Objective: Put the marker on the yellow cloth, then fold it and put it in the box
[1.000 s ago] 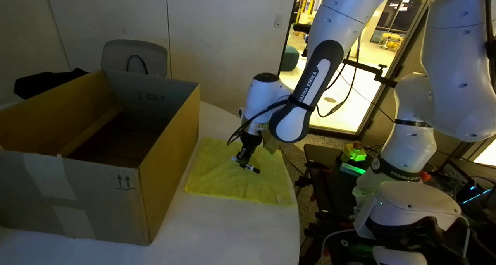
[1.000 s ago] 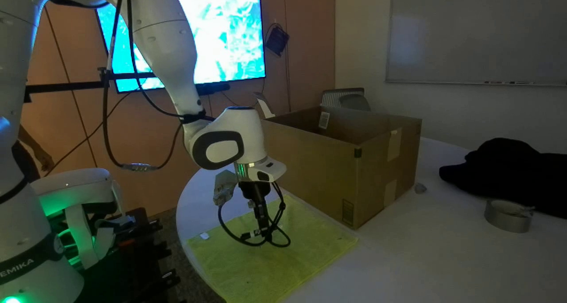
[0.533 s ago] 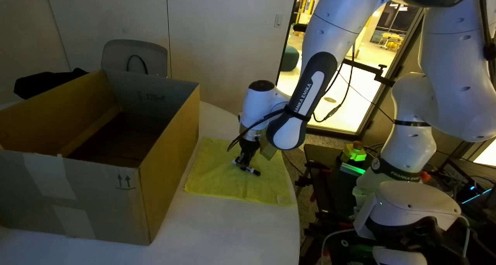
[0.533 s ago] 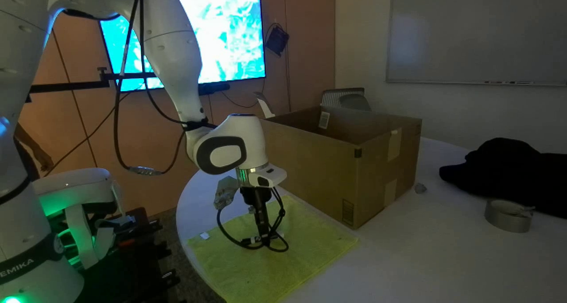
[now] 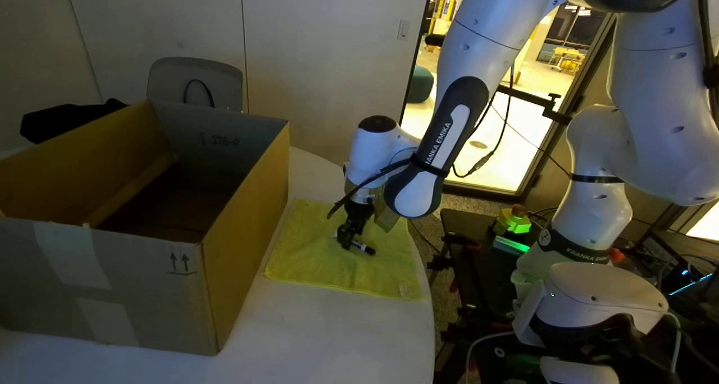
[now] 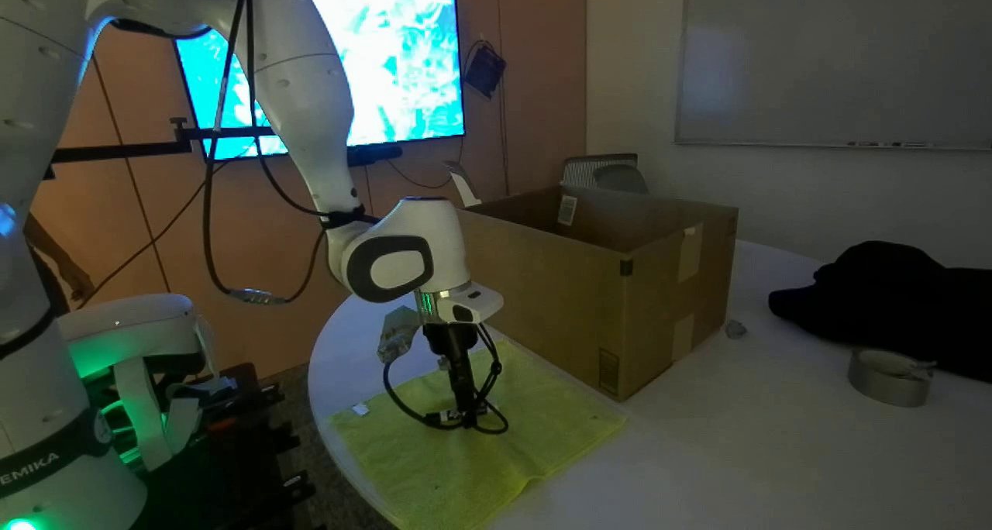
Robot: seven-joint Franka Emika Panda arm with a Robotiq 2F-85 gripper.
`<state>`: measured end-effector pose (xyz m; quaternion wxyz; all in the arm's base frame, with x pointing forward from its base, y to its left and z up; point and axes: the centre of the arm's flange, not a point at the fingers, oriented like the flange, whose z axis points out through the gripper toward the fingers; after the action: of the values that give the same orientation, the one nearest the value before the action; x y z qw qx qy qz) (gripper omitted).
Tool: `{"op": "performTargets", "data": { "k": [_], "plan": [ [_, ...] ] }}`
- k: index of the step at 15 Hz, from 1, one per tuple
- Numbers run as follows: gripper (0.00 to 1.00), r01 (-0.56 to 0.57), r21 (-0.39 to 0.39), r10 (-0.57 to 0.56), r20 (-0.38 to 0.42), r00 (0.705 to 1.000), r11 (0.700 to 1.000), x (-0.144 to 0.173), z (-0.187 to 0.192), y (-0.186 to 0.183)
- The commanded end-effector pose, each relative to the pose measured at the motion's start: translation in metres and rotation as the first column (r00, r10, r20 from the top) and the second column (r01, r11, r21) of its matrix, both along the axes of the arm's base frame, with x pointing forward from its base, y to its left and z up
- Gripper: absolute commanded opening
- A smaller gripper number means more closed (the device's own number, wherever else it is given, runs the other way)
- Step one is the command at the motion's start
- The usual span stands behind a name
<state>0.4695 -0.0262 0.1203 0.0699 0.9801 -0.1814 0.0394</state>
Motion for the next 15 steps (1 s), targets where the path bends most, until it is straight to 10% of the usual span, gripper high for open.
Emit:
{"op": "performTargets", "data": {
  "k": [1,15],
  "plan": [
    [0.98,-0.006,-0.043,0.009,0.070,0.998,0.999,-0.008,0.022,0.008],
    [1.00,-0.280,0.087,0.272,0.090,0.958,0.956,-0.041,-0.005,0.113]
  ]
}}
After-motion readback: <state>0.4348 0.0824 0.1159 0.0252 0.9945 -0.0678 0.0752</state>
